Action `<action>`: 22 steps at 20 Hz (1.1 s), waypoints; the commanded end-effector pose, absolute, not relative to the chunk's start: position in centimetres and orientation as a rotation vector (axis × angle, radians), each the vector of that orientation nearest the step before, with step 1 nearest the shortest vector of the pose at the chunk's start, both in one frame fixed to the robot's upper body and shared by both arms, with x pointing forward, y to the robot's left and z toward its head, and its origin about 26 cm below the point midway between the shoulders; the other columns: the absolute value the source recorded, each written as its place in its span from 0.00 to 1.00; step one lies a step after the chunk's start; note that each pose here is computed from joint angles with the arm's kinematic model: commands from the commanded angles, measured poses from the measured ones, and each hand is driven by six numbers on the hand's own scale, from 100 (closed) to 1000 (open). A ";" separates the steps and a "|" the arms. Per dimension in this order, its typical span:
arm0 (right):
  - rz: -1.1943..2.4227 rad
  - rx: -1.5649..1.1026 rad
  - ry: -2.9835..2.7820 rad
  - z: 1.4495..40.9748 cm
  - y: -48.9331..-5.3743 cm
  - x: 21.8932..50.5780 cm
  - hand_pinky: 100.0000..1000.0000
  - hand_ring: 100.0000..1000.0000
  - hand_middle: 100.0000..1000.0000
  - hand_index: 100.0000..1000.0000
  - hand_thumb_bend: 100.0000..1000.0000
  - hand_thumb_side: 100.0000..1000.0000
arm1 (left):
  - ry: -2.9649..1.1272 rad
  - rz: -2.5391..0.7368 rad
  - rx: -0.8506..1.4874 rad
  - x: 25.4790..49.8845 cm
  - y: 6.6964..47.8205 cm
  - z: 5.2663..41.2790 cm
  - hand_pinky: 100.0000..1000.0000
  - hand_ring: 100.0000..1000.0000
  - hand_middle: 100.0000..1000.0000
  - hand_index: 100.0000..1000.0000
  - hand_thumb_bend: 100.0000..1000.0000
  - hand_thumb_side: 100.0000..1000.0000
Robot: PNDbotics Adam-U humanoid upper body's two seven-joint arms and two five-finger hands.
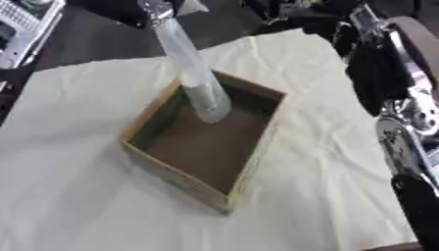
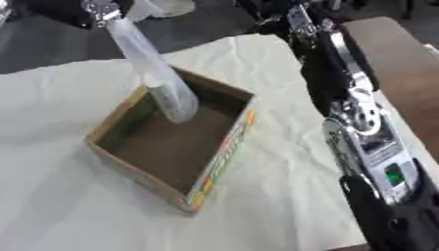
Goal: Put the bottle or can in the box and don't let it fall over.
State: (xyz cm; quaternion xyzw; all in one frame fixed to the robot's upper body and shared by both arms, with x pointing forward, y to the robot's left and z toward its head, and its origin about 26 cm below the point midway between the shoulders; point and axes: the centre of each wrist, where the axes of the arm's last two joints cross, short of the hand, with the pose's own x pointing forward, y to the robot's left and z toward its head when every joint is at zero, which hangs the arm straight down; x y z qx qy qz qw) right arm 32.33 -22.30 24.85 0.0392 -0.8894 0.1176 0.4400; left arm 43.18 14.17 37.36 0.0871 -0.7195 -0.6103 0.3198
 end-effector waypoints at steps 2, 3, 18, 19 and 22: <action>0.301 0.110 -2.234 25.7 -22.1 32.2 0.97 0.70 0.75 0.80 0.00 0.69 | -1.901 -1.605 0.236 43.0 14.3 38.0 0.66 0.44 0.52 0.51 0.00 0.31; 0.301 0.110 -2.234 25.7 -22.1 32.2 0.97 0.70 0.75 0.80 0.00 0.70 | -1.897 -1.606 0.236 43.0 14.3 37.9 0.66 0.44 0.52 0.51 0.00 0.32; 0.281 0.100 -2.230 25.6 -22.4 32.3 0.97 0.70 0.75 0.80 0.00 0.70 | -1.824 -1.670 0.185 43.3 14.2 36.6 0.77 0.59 0.65 0.65 0.00 0.51; 0.281 0.100 -2.230 25.6 -22.3 32.3 0.97 0.70 0.75 0.80 0.00 0.71 | -1.815 -1.679 0.182 43.3 14.1 36.5 0.78 0.60 0.66 0.65 0.00 0.52; 0.281 0.102 -2.229 25.6 -22.3 32.3 0.97 0.70 0.75 0.80 0.00 0.71 | -1.806 -1.687 0.176 43.4 14.1 36.4 0.81 0.64 0.69 0.67 0.00 0.56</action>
